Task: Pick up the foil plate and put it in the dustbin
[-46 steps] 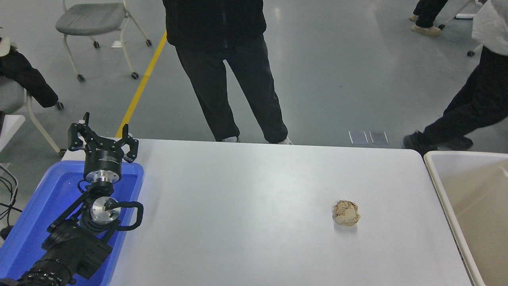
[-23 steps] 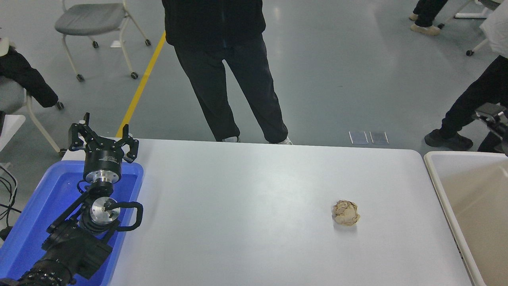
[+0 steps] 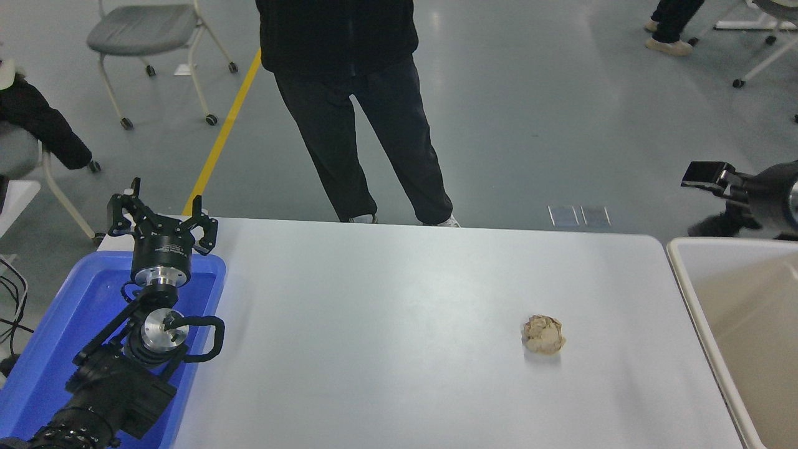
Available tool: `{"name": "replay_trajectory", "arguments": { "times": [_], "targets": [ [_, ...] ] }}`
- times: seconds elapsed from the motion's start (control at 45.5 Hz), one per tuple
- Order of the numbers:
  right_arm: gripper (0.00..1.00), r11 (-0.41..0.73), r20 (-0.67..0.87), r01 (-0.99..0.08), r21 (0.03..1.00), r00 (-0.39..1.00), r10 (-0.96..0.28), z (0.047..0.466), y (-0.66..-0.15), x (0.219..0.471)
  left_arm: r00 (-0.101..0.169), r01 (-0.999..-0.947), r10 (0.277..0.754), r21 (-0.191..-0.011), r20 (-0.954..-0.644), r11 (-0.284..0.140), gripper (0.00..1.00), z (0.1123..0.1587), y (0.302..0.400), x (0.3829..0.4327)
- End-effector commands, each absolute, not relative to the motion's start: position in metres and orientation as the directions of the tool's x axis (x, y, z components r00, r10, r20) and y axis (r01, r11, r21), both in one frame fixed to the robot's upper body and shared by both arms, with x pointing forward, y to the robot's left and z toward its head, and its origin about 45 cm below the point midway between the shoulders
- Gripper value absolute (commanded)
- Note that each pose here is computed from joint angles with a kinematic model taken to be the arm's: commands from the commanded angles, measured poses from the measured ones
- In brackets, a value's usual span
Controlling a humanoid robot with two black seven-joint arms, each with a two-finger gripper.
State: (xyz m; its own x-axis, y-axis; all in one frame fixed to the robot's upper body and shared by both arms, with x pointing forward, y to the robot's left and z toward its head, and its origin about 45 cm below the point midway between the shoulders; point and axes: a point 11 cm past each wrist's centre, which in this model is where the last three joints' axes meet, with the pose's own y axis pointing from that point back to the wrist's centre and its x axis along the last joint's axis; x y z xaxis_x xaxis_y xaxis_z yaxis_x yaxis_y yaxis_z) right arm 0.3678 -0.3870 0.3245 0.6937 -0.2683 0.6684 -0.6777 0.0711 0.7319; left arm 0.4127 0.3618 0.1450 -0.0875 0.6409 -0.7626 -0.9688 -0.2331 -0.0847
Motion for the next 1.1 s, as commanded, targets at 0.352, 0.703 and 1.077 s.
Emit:
{"name": "replay_trajectory", "arguments": {
  "times": [0.352,0.703,1.077],
  "targets": [
    [1.00,-0.096,0.438,-0.435,0.895,0.899,0.009,0.369,-0.259,0.341,-0.088,-0.9684,0.641,-0.086,-0.763,-0.234,0.99,0.1451,0.3619,0.4126],
    [1.00,-0.106,0.288,-0.282,0.954,0.956,0.053,0.359,-0.234,0.326,-0.088,-0.9687,0.641,-0.085,-0.763,-0.233,0.99,0.1450,0.3618,0.4127],
    [1.00,-0.094,0.248,-0.243,0.965,0.968,0.048,0.359,-0.222,0.328,-0.088,-0.9687,0.641,-0.085,-0.763,-0.233,0.99,0.1450,0.3618,0.4127]
  ]
}}
